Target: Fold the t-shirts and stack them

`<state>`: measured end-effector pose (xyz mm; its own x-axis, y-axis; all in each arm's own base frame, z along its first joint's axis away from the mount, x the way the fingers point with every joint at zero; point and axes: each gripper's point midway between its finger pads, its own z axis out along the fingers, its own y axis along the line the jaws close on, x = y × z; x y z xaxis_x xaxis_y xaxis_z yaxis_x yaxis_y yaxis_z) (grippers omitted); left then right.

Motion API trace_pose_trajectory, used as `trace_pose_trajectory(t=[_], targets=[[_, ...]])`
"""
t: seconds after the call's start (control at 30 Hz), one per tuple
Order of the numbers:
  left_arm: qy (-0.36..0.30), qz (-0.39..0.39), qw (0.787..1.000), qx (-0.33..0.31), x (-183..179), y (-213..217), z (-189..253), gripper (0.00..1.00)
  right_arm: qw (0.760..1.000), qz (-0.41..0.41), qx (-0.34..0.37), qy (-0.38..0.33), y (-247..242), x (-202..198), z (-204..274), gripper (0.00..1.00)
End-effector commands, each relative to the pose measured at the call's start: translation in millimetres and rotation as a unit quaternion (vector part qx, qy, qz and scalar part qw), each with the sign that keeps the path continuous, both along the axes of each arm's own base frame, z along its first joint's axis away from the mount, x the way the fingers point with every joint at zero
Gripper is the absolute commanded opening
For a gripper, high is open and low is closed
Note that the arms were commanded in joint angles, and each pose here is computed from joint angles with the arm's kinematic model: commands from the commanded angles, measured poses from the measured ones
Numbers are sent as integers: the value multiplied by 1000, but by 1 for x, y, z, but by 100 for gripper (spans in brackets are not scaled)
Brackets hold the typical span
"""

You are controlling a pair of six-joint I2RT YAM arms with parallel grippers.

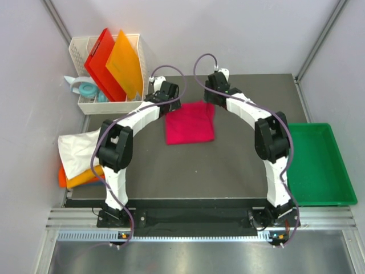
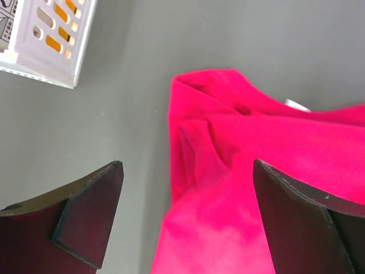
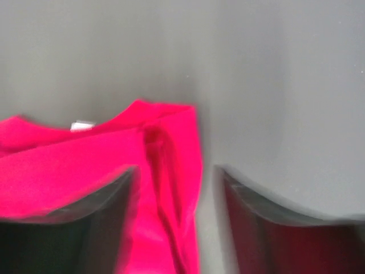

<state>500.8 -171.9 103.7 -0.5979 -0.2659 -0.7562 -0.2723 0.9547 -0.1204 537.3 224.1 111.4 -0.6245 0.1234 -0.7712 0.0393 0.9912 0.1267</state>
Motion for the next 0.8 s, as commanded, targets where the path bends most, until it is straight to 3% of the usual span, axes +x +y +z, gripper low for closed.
trace_pose_trajectory(t=[0.0, 0.03, 0.07, 0.13, 0.27, 0.5, 0.6, 0.77], targets=[[-68, -35, 994, -76, -6, -21, 57, 99, 996, 44, 62, -52, 22, -28, 49, 31], [-47, -50, 994, -85, -17, -27, 40, 97, 994, 59, 79, -52, 29, -35, 51, 15], [-47, -57, 993, -96, -18, -31, 36, 84, 993, 62, 88, -50, 32, -38, 45, 0], [-27, -66, 992, -105, -27, -35, 15, 62, 991, 82, 101, -17, 43, -46, 20, 0], [-4, -85, 989, -118, -27, -46, -6, 45, 989, 100, 102, 20, 59, -46, -9, 0], [35, -81, 993, -82, -9, -46, -39, 45, 991, 88, 91, 46, 58, -30, -40, 0], [66, -64, 993, -71, -7, -38, -55, 47, 993, 50, 71, 84, 36, -34, -69, 0], [99, -34, 992, -66, -12, -20, -76, 58, 992, -11, 58, 114, -6, -51, -96, 0]])
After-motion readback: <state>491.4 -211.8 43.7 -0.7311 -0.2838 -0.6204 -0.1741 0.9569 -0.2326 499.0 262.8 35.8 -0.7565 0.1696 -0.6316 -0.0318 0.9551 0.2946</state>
